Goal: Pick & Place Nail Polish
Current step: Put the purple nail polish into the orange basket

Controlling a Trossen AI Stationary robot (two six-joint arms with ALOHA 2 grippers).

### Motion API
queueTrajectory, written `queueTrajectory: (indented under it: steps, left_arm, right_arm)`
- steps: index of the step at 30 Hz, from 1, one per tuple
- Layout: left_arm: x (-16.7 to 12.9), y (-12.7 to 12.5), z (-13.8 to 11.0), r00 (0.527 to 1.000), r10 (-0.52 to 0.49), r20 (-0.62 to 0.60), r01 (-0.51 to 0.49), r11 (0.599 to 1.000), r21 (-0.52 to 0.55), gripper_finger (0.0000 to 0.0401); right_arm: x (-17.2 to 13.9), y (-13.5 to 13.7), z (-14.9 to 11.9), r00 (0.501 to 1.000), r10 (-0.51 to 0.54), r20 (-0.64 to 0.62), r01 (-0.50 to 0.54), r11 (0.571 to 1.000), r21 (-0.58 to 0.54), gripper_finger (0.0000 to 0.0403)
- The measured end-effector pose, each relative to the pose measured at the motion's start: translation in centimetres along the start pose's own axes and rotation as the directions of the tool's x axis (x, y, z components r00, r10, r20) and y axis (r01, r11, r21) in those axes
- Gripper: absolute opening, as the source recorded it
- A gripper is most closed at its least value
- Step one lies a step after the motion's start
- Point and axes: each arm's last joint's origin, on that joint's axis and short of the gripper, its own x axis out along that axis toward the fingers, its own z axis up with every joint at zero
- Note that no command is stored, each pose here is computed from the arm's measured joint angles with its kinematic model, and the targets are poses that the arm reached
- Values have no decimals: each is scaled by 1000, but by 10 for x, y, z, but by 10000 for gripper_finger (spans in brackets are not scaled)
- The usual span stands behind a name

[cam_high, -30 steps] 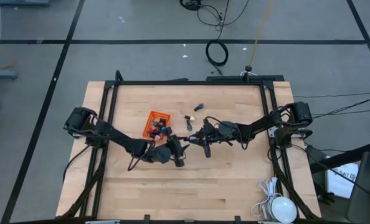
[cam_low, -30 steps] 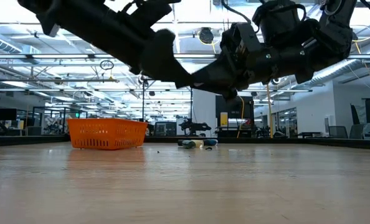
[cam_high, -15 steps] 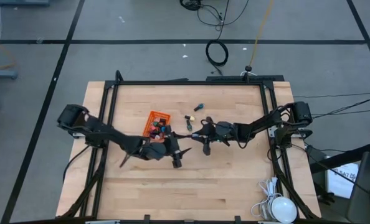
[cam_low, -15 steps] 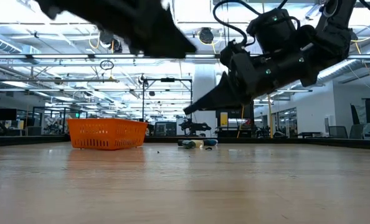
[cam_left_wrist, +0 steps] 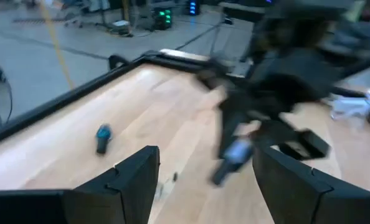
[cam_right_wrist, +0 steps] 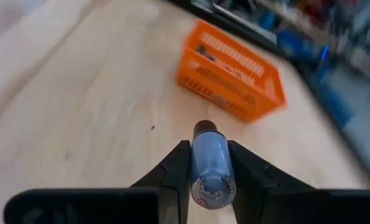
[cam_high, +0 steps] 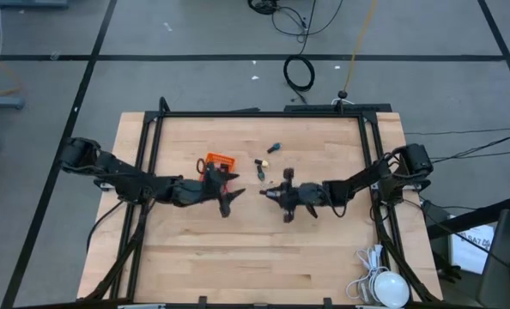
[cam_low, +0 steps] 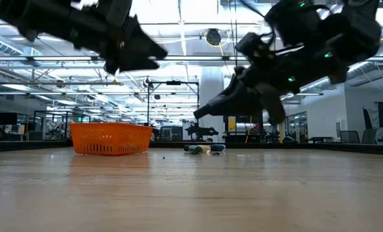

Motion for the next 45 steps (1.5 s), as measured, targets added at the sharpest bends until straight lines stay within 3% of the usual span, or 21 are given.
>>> queueTrajectory:
  steps: [2, 5, 9, 12, 15, 18, 21, 24, 27, 31, 36, 41, 45]
  left_arm:
    - [-2, 8, -7, 1000, 11, 26, -9, 998, -61, 253]
    - [-5, 17, -13, 998, 25, 60, -16, 988, -156, 253]
    - [-6, 23, -15, 995, 38, 93, -8, 953, -301, 253]
    - [-6, 24, -17, 997, 6, 73, 14, 962, -274, 253]
    - [-6, 22, -18, 996, -61, 58, 73, 971, -228, 253]
    - [-5, 22, -18, 996, -65, 53, 75, 972, -225, 253]
    - [-5, 22, -18, 997, -64, 52, 74, 971, -229, 253]
    - [-5, 22, -21, 998, -61, 29, 65, 977, -202, 253]
    - [-5, 23, -27, 999, -41, -27, 36, 985, -171, 253]
    - [-5, 24, -30, 998, -33, -59, 21, 978, -207, 253]
    - [-5, 22, -29, 995, -87, -55, 74, 975, -210, 253]
    - [-2, 11, -25, 991, -123, -51, 112, 978, -177, 253]
    - [10, -1, -23, 989, -137, -56, 134, 989, -61, 253]
  right_arm:
    - [-4, 12, 4, 1000, 3, -8, -5, 977, -213, 69]
    - [-13, 29, 12, 998, -65, -7, 55, 890, -453, 69]
    - [-21, 36, 23, 975, -221, 25, 197, 808, -555, 69]
    - [-24, 37, 30, 960, -272, 59, 257, 783, -566, 69]
    - [-24, 36, 30, 959, -275, 66, 267, 801, -537, 69]
    - [-22, 32, 29, 956, -287, 60, 279, 824, -493, 69]
    - [-19, 28, 28, 964, -258, 71, 264, 875, -405, 69]
    - [-15, 23, 27, 982, -142, 124, 168, 956, -240, 69]
    - [-11, 17, 26, 980, -9, 197, 23, 997, -71, 69]
    - [-7, 8, 25, 970, 45, 239, -68, 994, 89, 69]
    - [-4, -4, 25, 961, 7, 278, -81, 963, 258, 69]
    - [-5, -8, 30, 933, 49, 356, -158, 946, 283, 69]
    - [-6, -7, 33, 921, 51, 385, -169, 945, 280, 69]
